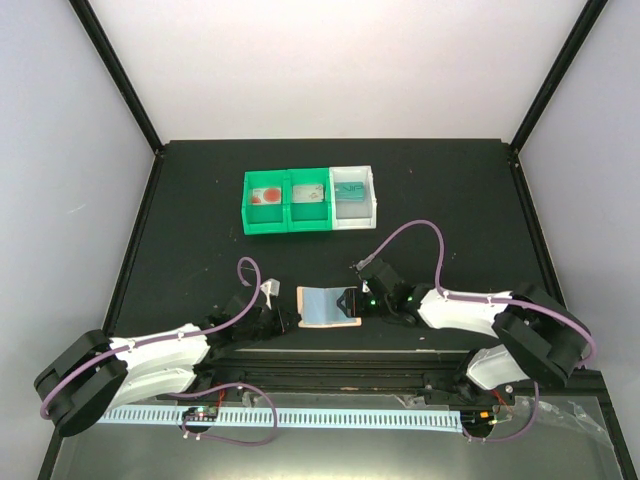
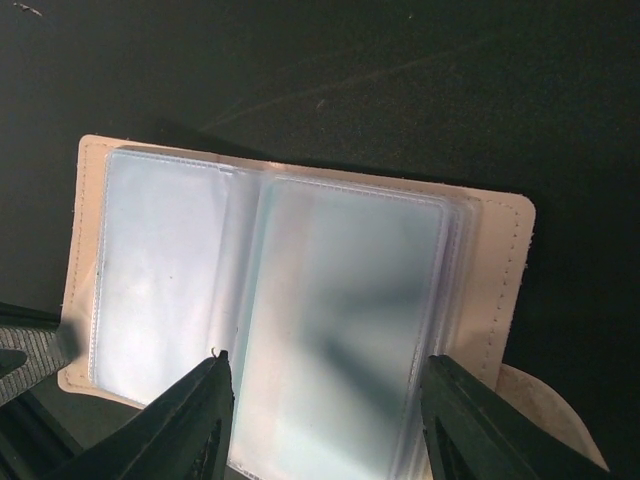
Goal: Take the credit cards out of the card holder
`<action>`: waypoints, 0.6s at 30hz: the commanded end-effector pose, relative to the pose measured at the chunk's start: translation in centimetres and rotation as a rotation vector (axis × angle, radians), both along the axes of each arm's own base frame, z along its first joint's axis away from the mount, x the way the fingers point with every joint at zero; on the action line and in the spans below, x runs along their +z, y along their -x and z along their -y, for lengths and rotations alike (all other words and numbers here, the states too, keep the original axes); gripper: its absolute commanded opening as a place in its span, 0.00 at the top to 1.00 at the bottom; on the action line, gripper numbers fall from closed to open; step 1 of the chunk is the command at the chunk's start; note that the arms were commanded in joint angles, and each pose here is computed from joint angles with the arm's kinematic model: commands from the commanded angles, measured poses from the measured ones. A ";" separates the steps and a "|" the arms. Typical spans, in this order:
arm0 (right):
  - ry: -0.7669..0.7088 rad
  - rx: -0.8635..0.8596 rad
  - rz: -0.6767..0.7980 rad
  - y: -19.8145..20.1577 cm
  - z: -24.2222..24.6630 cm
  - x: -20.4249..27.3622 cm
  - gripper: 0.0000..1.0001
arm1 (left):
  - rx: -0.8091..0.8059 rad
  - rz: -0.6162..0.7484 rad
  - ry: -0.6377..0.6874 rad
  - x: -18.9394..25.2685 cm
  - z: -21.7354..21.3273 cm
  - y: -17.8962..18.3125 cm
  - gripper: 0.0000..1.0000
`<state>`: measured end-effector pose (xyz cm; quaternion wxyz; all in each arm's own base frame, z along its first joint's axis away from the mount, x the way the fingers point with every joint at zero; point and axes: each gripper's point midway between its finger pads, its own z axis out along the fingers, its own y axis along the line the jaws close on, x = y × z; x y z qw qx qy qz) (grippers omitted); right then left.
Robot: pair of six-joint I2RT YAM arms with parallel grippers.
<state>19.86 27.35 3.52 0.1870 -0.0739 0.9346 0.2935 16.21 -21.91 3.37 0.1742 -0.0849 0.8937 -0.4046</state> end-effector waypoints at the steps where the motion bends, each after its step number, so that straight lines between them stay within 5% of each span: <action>1: -0.018 -0.009 0.005 -0.4 -0.4 0.1 0.48 | 0.004 0.025 0.004 0.3 0.1 -0.2 0.98; 18: -0.074 0.027 -0.021 0.1 -1.6 0.1 0.48 | 0.002 0.026 0.007 0.4 0.2 -0.3 0.99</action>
